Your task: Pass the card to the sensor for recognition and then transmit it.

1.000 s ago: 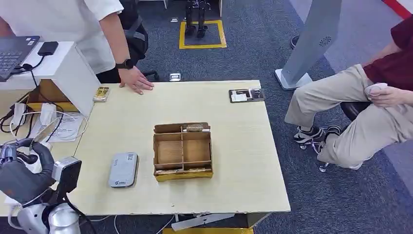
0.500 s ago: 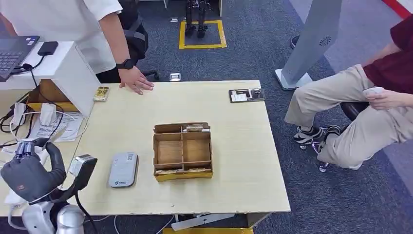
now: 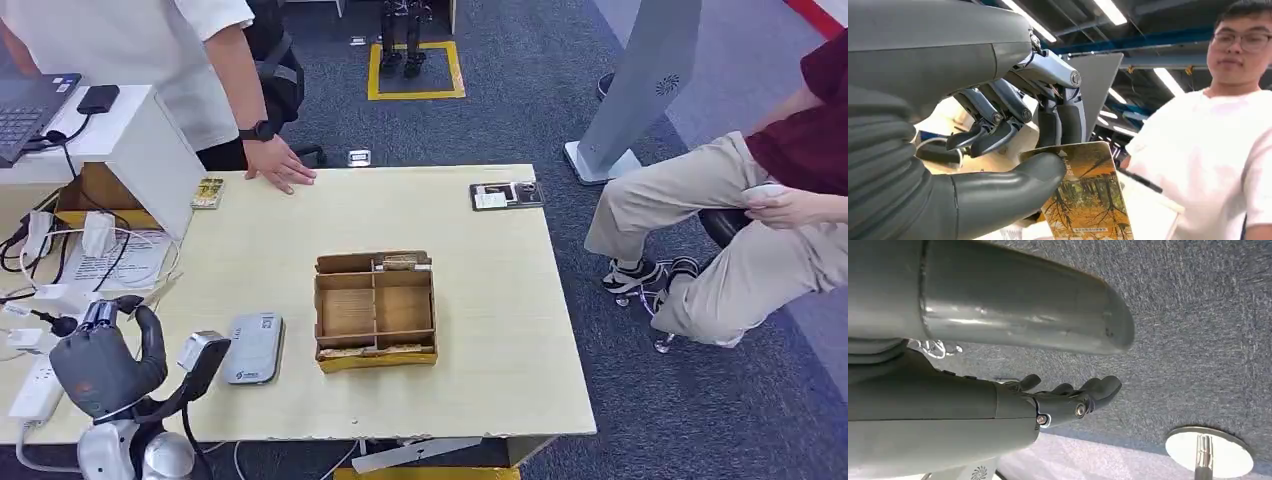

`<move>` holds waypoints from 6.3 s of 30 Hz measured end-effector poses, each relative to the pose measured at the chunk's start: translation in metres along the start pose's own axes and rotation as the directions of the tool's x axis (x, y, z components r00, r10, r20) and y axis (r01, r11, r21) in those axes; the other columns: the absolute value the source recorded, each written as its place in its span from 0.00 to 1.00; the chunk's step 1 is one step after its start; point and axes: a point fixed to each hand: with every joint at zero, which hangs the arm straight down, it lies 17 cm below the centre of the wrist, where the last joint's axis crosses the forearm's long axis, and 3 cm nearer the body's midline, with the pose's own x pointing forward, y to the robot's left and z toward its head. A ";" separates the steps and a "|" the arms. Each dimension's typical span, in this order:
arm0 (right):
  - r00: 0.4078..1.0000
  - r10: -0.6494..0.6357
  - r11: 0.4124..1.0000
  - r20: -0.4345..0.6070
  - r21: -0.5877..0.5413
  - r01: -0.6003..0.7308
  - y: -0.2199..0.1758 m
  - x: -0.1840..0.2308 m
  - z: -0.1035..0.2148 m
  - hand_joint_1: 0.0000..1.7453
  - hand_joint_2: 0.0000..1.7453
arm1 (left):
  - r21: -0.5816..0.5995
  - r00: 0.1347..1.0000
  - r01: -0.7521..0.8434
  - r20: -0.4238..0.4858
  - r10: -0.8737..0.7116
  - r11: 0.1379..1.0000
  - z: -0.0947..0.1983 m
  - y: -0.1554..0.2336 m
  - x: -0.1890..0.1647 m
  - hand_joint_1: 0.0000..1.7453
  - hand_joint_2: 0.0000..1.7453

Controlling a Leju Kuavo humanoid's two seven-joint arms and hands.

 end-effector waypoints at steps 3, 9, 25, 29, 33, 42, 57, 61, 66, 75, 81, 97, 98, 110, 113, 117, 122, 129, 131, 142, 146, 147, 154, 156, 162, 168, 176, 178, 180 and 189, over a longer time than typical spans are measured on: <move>1.000 -0.001 1.000 0.000 0.000 0.001 0.000 0.000 0.000 0.00 0.00 | -0.020 1.000 -0.004 -0.010 0.004 1.000 0.005 -0.006 -0.001 1.00 1.00; 1.000 -0.002 1.000 -0.001 0.000 0.002 0.000 0.000 0.000 0.00 0.00 | -0.058 1.000 -0.014 -0.020 0.012 0.998 0.015 -0.018 -0.001 1.00 1.00; 1.000 -0.005 1.000 -0.004 -0.001 0.005 0.000 -0.001 0.000 0.00 0.00 | -0.133 1.000 -0.010 -0.022 0.007 0.991 0.032 -0.041 0.002 1.00 1.00; 1.000 -0.005 1.000 -0.004 -0.002 0.005 0.000 -0.001 0.000 0.00 0.00 | -0.151 1.000 -0.007 -0.026 0.003 0.989 0.036 -0.047 0.001 1.00 1.00; 1.000 -0.011 1.000 -0.008 -0.002 0.011 0.000 -0.002 0.000 0.00 0.00 | -0.192 0.999 0.003 -0.036 -0.010 0.981 0.048 -0.057 -0.001 1.00 1.00; 1.000 -0.014 1.000 -0.008 -0.003 0.014 -0.001 -0.002 0.000 0.00 0.00 | -0.294 0.998 0.056 0.013 -0.055 0.954 0.073 -0.085 0.006 1.00 1.00; 1.000 -0.017 1.000 -0.019 -0.005 0.017 -0.001 -0.006 0.000 0.00 0.00 | -0.386 0.996 0.060 -0.032 -0.078 0.921 0.102 -0.109 0.005 1.00 1.00; 1.000 -0.015 1.000 -0.017 -0.005 0.015 -0.001 -0.006 0.000 0.00 0.00 | -0.391 0.996 0.058 -0.034 -0.077 0.918 0.104 -0.111 0.005 1.00 1.00; 1.000 -0.015 1.000 -0.017 -0.005 0.015 -0.001 -0.006 0.000 0.00 0.00 | -0.399 0.997 0.054 -0.036 -0.075 0.915 0.106 -0.113 0.007 1.00 1.00; 1.000 -0.014 1.000 -0.016 -0.005 0.014 -0.001 -0.006 0.000 0.00 0.00 | -0.417 0.995 0.059 -0.043 -0.085 0.907 0.111 -0.119 0.010 1.00 1.00; 1.000 -0.013 1.000 -0.016 -0.005 0.013 -0.001 -0.006 0.000 0.00 0.00 | -0.429 0.996 0.055 -0.044 -0.082 0.902 0.115 -0.122 0.013 1.00 1.00; 1.000 -0.017 1.000 -0.024 -0.007 0.017 -0.002 -0.008 -0.001 0.00 0.00 | -0.451 0.996 0.038 -0.053 -0.069 0.892 0.126 -0.126 0.022 1.00 1.00; 1.000 -0.017 1.000 -0.024 -0.007 0.017 -0.002 -0.008 -0.001 0.00 0.00 | -0.451 0.996 0.038 -0.053 -0.069 0.892 0.126 -0.127 0.022 1.00 1.00; 0.999 -0.020 1.000 -0.029 -0.007 0.020 -0.002 -0.010 -0.001 0.00 0.00 | -0.456 0.996 0.033 -0.056 -0.066 0.889 0.129 -0.127 0.026 1.00 1.00; 0.999 -0.019 1.000 -0.029 -0.007 0.019 -0.002 -0.010 -0.001 0.00 0.00 | -0.454 0.997 0.023 -0.060 -0.056 0.891 0.128 -0.127 0.026 1.00 1.00; 1.000 -0.014 1.000 -0.028 -0.006 0.014 -0.002 -0.010 -0.001 0.00 0.00 | -0.400 1.000 -0.014 -0.026 0.003 0.916 0.114 -0.112 0.036 1.00 1.00; 1.000 -0.007 1.000 -0.030 -0.008 0.006 -0.003 -0.010 -0.001 0.00 0.00 | -0.251 0.990 -0.081 -0.134 0.048 0.965 0.079 -0.069 0.008 1.00 1.00; 1.000 0.002 1.000 -0.025 -0.010 -0.002 -0.004 -0.010 -0.002 0.00 0.00 | -0.104 0.978 -0.109 -0.187 0.088 0.989 0.052 -0.025 -0.016 1.00 1.00; 1.000 0.003 1.000 -0.026 -0.012 -0.003 -0.005 -0.010 -0.002 0.00 0.00 | -0.074 0.976 -0.117 -0.195 0.101 0.990 0.048 -0.017 -0.021 1.00 1.00; 1.000 0.003 1.000 -0.030 -0.015 -0.004 -0.006 -0.010 -0.003 0.00 0.00 | -0.035 0.976 -0.104 -0.198 0.095 0.994 0.040 -0.003 -0.028 1.00 1.00; 1.000 0.005 1.000 -0.029 -0.015 -0.005 -0.006 -0.010 -0.003 0.00 0.00 | -0.015 0.973 -0.122 -0.197 0.117 0.992 0.038 0.001 -0.029 1.00 1.00; 1.000 0.006 1.000 -0.028 -0.015 -0.006 -0.006 -0.010 -0.003 0.00 0.00 | -0.009 0.973 -0.126 -0.195 0.122 0.992 0.037 0.003 -0.028 1.00 1.00; 1.000 0.013 1.000 -0.022 -0.013 -0.014 -0.006 -0.009 -0.003 0.00 0.00 | 0.016 0.970 -0.146 -0.195 0.146 0.989 0.031 0.007 -0.027 1.00 1.00; 1.000 0.018 1.000 -0.018 -0.012 -0.018 -0.006 -0.008 -0.003 0.00 0.00 | 0.028 0.967 -0.161 -0.193 0.164 0.986 0.029 0.008 -0.027 1.00 1.00; 1.000 0.031 0.999 -0.001 -0.007 -0.031 -0.004 -0.003 -0.002 0.00 0.00 | 0.098 0.967 -0.200 -0.143 0.213 0.975 -0.001 0.015 -0.015 1.00 1.00; 0.999 0.042 0.999 0.018 0.003 -0.042 0.001 0.002 0.001 0.00 0.00 | 0.152 0.960 -0.230 -0.125 0.250 0.961 -0.027 0.019 -0.009 1.00 1.00; 0.998 0.050 0.999 0.032 0.005 -0.050 0.002 0.006 0.001 0.00 0.00 | 0.192 0.947 -0.269 -0.124 0.295 0.944 -0.045 0.017 -0.006 0.00 1.00; 0.998 0.051 0.999 0.034 0.006 -0.051 0.002 0.007 0.001 0.00 0.00 | 0.197 0.941 -0.286 -0.129 0.314 0.938 -0.045 0.015 -0.007 0.00 1.00; 0.998 0.051 0.999 0.036 0.006 -0.052 0.002 0.007 0.001 0.00 0.00 | 0.200 0.938 -0.294 -0.129 0.323 0.935 -0.046 0.014 -0.006 0.00 1.00; 0.998 0.045 0.999 0.032 0.005 -0.045 0.002 0.007 0.001 0.00 0.00 | 0.210 0.930 -0.314 -0.130 0.345 0.926 -0.045 0.014 -0.007 0.00 1.00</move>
